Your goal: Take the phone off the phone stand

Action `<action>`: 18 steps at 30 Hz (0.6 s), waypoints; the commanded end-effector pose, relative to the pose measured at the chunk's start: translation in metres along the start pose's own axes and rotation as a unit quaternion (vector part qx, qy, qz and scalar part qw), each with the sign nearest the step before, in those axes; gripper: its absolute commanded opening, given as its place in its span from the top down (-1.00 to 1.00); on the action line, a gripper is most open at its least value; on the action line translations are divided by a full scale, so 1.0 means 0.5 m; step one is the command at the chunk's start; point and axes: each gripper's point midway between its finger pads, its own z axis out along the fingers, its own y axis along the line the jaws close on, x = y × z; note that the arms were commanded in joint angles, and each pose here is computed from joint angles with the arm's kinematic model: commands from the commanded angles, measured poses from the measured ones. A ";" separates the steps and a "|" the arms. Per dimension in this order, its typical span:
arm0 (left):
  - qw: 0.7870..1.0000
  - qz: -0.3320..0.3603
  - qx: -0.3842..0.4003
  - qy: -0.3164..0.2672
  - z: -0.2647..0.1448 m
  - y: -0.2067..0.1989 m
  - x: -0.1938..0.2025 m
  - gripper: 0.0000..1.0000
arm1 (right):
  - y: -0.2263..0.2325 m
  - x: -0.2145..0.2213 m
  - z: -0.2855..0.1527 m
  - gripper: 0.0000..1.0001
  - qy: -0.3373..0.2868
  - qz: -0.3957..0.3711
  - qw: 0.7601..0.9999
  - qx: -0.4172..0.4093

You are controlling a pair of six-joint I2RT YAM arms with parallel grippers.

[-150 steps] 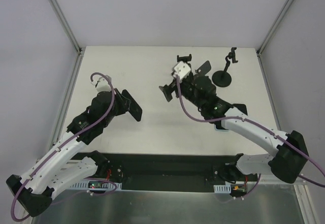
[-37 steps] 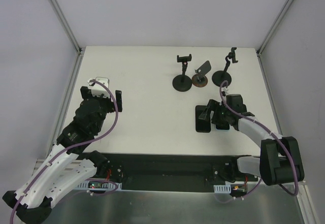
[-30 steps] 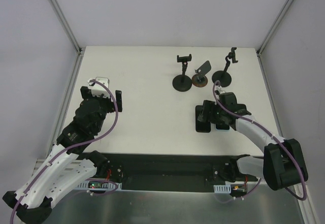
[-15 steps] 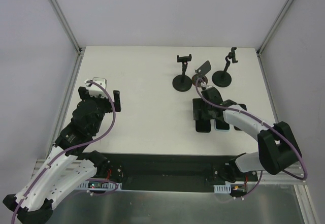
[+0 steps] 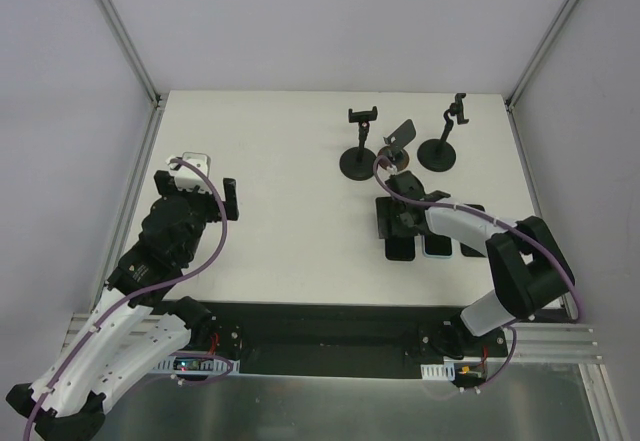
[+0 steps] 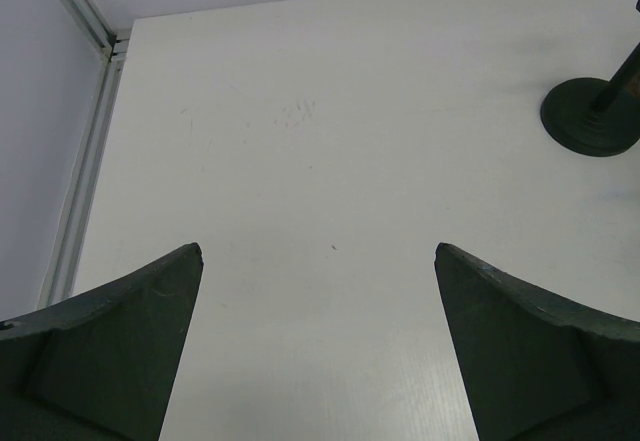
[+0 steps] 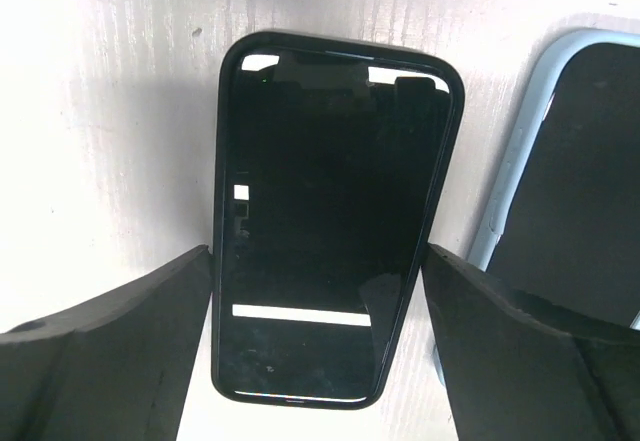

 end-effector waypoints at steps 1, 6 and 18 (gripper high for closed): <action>1.000 -0.018 -0.002 -0.020 -0.001 0.005 -0.019 -0.98 | -0.002 -0.023 0.003 -0.63 -0.008 0.002 1.000 0.016; 1.000 -0.018 0.000 -0.018 0.001 0.003 -0.017 -0.98 | 0.001 -0.029 0.011 -0.36 -0.008 -0.001 1.000 0.014; 1.000 -0.018 -0.004 -0.016 0.003 0.007 -0.015 -0.98 | -0.030 -0.039 0.020 -0.22 -0.005 0.014 1.000 0.027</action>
